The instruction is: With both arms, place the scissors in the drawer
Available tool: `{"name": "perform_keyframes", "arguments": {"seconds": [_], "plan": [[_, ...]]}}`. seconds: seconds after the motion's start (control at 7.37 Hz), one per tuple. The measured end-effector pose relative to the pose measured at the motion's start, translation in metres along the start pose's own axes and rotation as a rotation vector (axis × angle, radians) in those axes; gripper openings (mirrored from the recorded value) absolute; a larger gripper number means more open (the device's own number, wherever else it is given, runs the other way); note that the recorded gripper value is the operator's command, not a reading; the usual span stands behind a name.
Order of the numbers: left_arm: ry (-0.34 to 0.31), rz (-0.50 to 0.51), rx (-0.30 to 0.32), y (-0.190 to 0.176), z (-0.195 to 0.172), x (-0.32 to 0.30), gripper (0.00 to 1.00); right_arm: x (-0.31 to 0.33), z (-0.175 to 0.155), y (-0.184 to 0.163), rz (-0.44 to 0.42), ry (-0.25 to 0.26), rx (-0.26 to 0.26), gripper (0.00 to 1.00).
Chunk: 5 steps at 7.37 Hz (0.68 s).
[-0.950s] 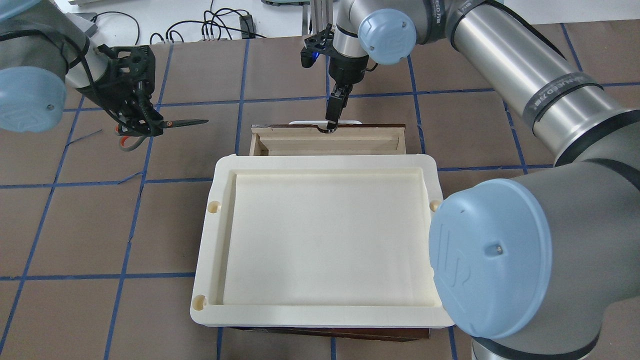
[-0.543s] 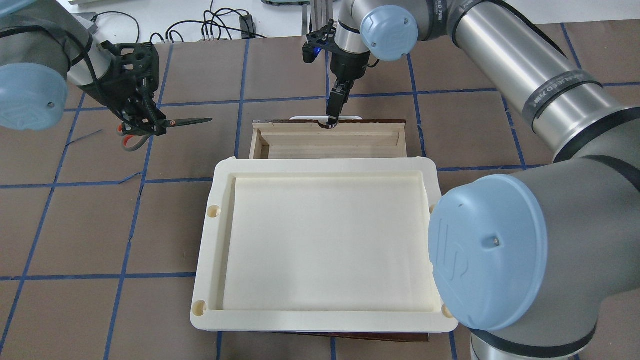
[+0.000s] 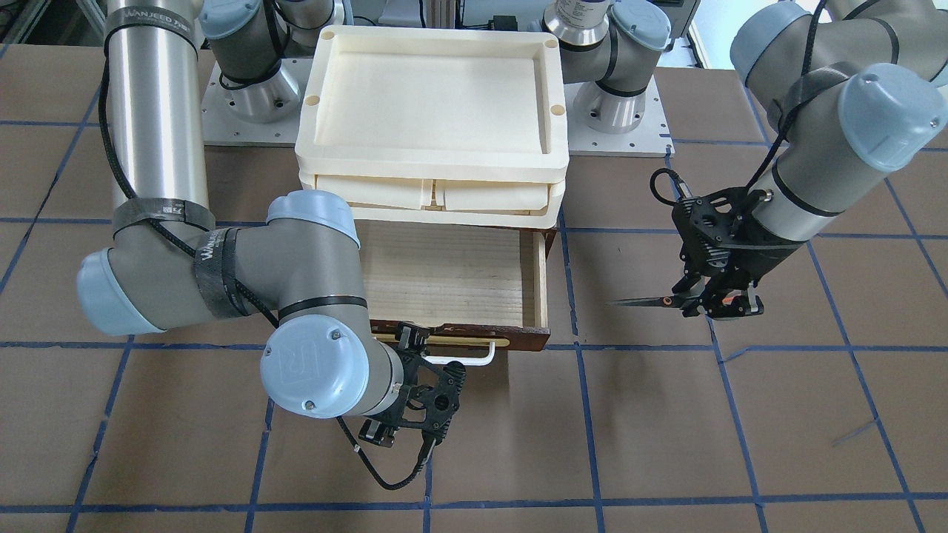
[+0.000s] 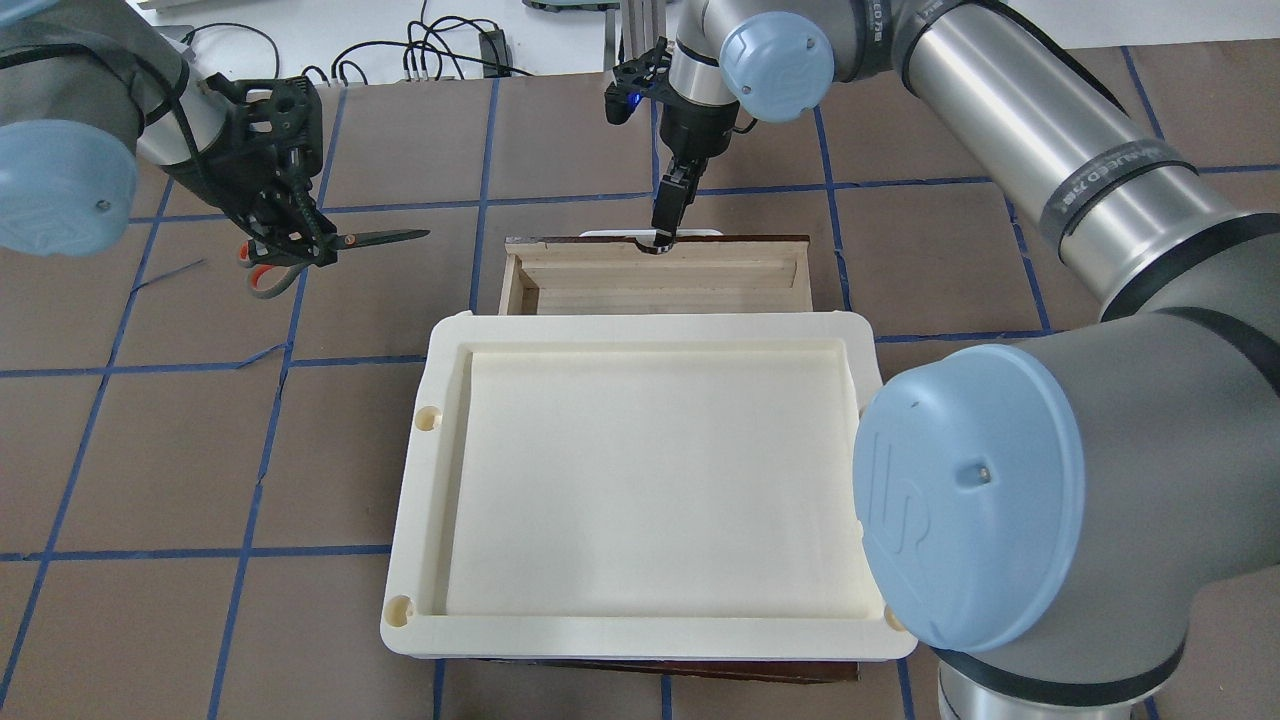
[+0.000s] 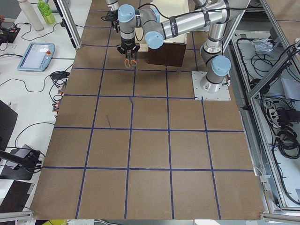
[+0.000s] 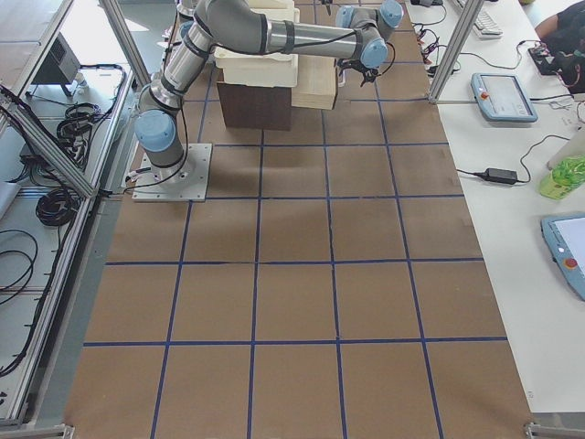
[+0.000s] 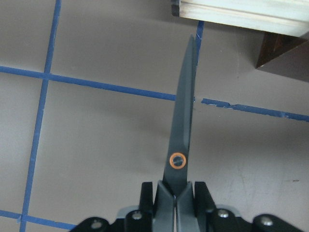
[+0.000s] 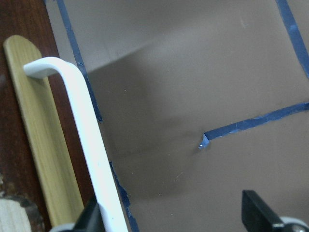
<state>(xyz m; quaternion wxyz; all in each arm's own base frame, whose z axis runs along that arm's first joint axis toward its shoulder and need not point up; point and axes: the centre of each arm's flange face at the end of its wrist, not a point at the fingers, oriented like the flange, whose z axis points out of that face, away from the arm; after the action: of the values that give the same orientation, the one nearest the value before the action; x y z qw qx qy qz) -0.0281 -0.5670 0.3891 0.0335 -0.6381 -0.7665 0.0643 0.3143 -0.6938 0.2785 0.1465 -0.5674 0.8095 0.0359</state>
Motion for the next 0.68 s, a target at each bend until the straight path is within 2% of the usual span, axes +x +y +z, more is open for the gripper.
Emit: {"name": "perform_keyframes", "arguments": {"seconds": [0.27,0.68], "plan": [[0.003,0.0,0.0,-0.003,-0.004,-0.001,0.09,-0.002,-0.004,0.001,0.007,0.004,0.003,1.0],[0.002,-0.011,0.0,-0.012,-0.005,0.001,0.09,-0.016,-0.033,0.002,0.006,0.038,0.021,1.0]]}}
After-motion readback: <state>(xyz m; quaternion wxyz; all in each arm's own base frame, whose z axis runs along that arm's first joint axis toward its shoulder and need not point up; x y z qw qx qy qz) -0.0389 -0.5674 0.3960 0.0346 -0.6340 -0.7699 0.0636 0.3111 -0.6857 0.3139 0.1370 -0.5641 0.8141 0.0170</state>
